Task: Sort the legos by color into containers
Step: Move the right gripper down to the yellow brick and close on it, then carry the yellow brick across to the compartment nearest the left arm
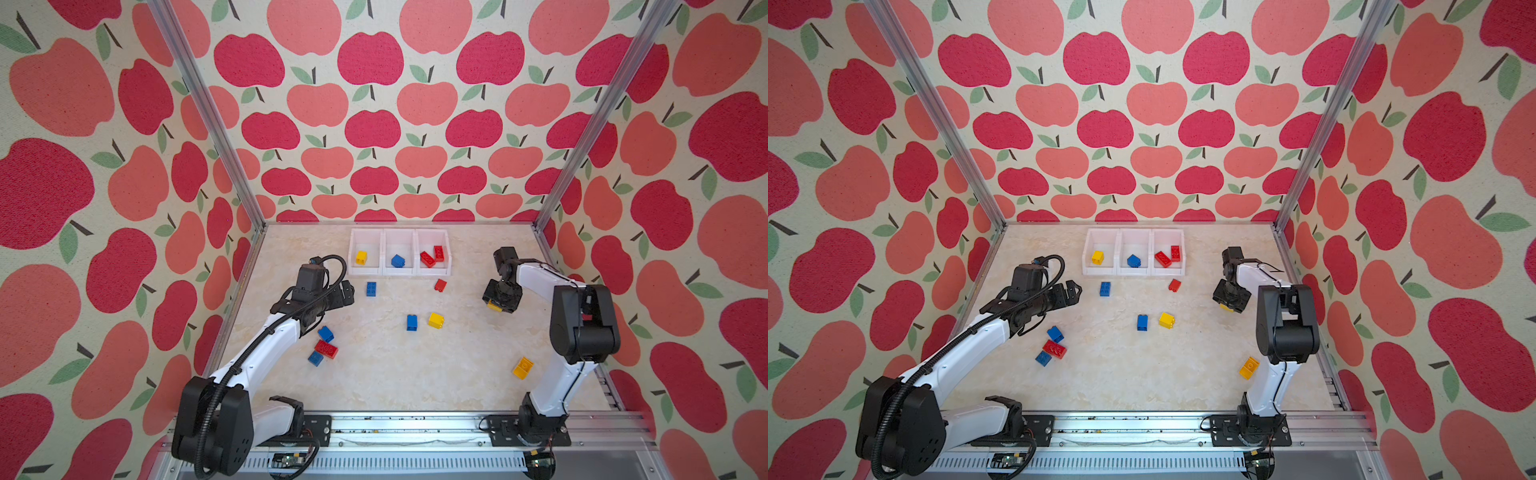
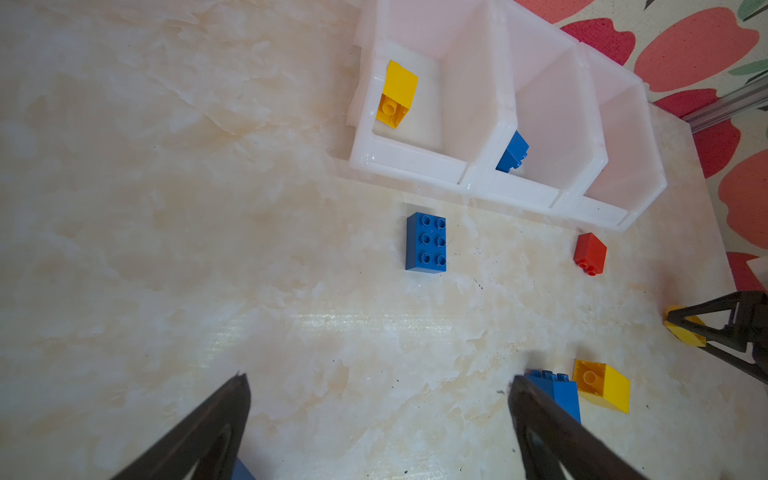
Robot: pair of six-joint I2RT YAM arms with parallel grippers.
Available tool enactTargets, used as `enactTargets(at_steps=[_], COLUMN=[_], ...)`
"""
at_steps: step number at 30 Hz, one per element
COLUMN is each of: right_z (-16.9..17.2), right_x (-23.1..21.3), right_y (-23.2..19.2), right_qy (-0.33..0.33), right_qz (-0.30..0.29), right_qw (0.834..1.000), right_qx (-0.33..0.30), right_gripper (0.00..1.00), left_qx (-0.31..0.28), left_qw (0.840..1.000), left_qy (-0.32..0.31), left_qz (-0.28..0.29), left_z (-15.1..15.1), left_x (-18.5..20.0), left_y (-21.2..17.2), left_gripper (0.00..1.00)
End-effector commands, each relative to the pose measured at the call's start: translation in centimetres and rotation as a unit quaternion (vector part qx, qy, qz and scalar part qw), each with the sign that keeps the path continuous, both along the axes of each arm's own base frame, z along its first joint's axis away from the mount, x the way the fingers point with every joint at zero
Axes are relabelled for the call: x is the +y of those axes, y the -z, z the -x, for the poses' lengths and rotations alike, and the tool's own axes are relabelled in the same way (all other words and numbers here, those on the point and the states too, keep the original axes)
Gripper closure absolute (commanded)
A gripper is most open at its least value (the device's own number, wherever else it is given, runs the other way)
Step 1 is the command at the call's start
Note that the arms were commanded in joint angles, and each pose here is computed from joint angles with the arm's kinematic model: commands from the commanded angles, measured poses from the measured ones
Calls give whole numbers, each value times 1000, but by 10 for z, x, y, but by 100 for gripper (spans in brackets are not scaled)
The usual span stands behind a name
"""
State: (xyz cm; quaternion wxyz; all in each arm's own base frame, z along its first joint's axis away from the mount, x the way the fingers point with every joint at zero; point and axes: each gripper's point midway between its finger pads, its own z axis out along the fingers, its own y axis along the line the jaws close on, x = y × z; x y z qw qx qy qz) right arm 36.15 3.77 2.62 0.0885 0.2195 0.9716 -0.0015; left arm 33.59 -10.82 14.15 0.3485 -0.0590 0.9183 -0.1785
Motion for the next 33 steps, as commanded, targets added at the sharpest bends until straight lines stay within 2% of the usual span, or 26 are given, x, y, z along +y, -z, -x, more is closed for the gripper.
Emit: enactTargets(at_steps=[1,7,13,24,33], right_z=[6,5,2,-14,-32], right_x=[-1,5,33,133,235], right_y=[8,-5,-39,-101,-127], right_qy=[2,-14,-68,-197,-297], right_qz=[-5,-4,15,21,-16], right_qw=[1000,1000,997,974,942], right_qx=[14,-1,-38,-112,-156], right_gripper=[50,54,54,54,54], left_qx=[-3,-5,-5,-6,-6], left_qw=[1000,1000,1000,1000,1000], left_qy=[-6,-7,-7,-10,-15], left_qz=[7,8,9,15,14], left_z=[1,1,2,6,11], left_x=[2,2,2,3,6], left_y=[-6,-8,-6,-4,-4], left_gripper=[1,1,1,1,1])
